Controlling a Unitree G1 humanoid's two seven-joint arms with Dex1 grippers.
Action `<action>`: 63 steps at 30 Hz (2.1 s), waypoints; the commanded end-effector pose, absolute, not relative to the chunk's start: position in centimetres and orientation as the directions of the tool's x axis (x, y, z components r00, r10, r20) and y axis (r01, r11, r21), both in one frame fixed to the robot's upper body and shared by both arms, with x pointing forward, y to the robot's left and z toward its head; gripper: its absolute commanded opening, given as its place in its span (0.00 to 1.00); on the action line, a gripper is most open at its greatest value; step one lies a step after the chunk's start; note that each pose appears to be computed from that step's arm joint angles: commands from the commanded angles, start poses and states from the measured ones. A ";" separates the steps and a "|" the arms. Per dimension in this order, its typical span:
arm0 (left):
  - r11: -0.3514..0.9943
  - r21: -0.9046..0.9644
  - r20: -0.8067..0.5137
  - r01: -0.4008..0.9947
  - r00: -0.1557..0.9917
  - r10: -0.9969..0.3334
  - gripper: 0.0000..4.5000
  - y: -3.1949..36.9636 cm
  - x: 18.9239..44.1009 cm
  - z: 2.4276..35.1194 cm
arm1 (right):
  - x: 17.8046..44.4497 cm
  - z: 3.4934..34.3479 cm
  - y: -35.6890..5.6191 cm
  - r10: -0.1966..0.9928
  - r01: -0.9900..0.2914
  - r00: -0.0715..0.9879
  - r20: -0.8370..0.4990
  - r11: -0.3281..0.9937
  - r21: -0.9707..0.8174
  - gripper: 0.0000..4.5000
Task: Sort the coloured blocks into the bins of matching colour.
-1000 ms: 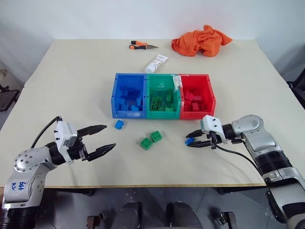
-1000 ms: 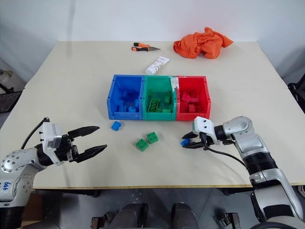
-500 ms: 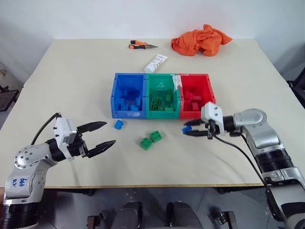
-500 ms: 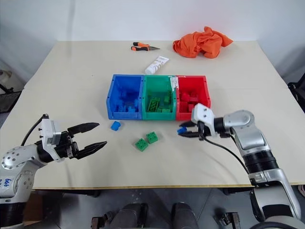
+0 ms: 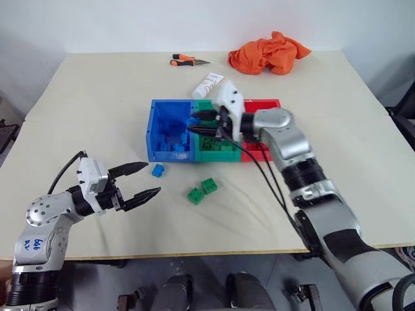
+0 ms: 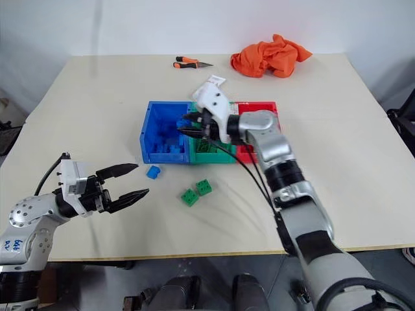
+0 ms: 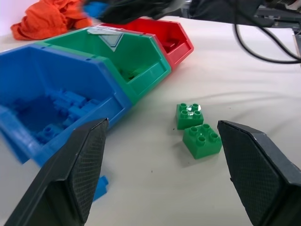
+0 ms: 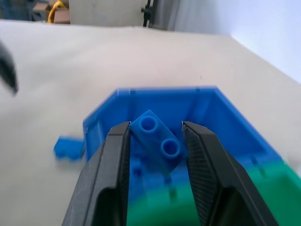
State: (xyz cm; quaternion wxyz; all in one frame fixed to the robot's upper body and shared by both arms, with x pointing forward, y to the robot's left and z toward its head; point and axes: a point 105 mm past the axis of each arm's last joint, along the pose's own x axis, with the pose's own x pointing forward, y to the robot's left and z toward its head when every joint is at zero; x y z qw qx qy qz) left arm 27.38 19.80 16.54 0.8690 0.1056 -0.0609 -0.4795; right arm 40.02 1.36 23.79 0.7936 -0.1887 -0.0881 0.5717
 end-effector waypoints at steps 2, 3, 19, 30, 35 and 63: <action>0.538 0.289 0.032 0.792 0.554 -0.832 0.88 20.1 27.5 17.5 | 41.7 24.5 4.0 0.899 -0.820 0.437 -0.021 0.388 -0.420 0.29; 0.540 0.291 0.035 0.789 0.556 -0.831 0.88 20.0 27.5 17.5 | 42.0 24.4 4.4 0.888 -0.813 0.459 -0.021 0.411 -0.412 0.37; 0.520 0.290 0.039 0.804 0.533 -0.845 0.88 19.8 28.7 17.5 | 39.4 26.3 1.4 0.963 -0.821 0.265 0.046 0.250 -0.514 0.99; 0.453 0.274 -0.029 0.848 0.479 -0.878 0.88 20.9 29.6 16.5 | 31.9 20.7 -10.7 0.947 -0.898 0.249 -0.203 0.147 -0.415 0.99; 0.439 0.273 -0.059 0.856 0.471 -0.880 0.88 21.8 29.8 16.1 | 29.3 18.4 -16.9 0.869 -0.908 0.370 -0.328 0.263 -0.326 0.99; 0.399 0.256 -0.060 0.880 0.427 -0.902 0.88 21.3 27.9 16.2 | 31.9 14.3 -9.1 0.920 -0.952 0.236 -0.313 0.155 -0.263 0.99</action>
